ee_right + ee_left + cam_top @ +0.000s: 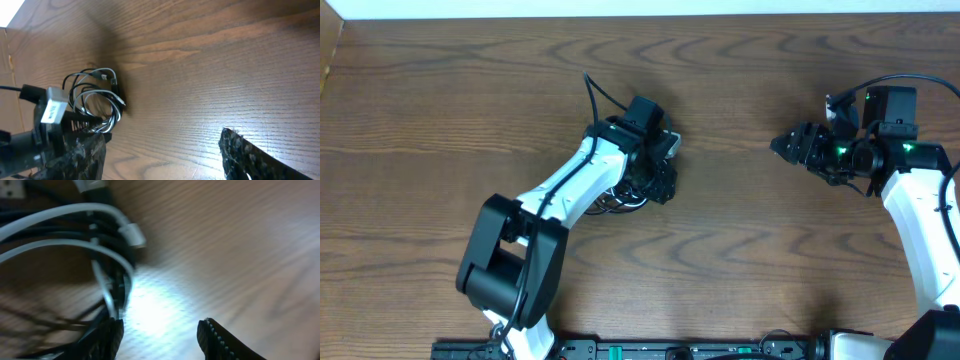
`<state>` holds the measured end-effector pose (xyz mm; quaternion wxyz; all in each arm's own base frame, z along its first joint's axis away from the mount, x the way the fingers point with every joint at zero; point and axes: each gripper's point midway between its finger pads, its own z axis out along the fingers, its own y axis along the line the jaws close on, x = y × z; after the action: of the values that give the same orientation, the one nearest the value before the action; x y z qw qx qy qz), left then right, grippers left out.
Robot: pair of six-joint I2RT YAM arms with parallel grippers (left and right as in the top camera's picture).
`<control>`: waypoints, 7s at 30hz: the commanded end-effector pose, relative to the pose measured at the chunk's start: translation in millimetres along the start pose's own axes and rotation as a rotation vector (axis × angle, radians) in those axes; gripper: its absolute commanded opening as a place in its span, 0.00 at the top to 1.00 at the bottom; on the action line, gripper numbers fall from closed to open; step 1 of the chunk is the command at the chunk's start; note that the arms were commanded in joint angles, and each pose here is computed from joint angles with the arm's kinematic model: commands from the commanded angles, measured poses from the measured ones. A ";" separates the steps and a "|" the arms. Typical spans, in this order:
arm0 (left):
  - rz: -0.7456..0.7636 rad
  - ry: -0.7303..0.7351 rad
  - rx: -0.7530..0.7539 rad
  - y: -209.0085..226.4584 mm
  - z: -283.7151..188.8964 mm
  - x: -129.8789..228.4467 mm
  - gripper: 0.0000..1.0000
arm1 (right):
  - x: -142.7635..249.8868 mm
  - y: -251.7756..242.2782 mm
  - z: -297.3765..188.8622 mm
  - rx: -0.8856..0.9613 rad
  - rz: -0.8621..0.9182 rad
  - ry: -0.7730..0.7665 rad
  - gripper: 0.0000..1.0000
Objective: Untangle cables
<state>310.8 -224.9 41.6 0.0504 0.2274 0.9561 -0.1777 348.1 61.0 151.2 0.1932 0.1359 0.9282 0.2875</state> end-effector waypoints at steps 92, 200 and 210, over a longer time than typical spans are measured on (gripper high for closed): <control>-0.169 -0.634 0.559 -20.9 -237.2 -98.0 0.93 | 7.3 -51.9 62.1 0.273 -0.030 0.089 0.99; -0.010 -0.620 0.009 -67.3 -173.0 -112.2 0.83 | -23.0 43.2 -17.6 -0.128 -0.060 -0.107 0.21; 0.447 -0.329 -0.075 -38.8 -54.3 -103.1 0.30 | -19.0 6.6 -12.1 0.069 -0.212 -0.096 0.11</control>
<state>385.0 -279.7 152.5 0.2601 0.2697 0.9064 -0.1949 360.0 61.3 173.6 0.2550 0.0863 0.9263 0.2635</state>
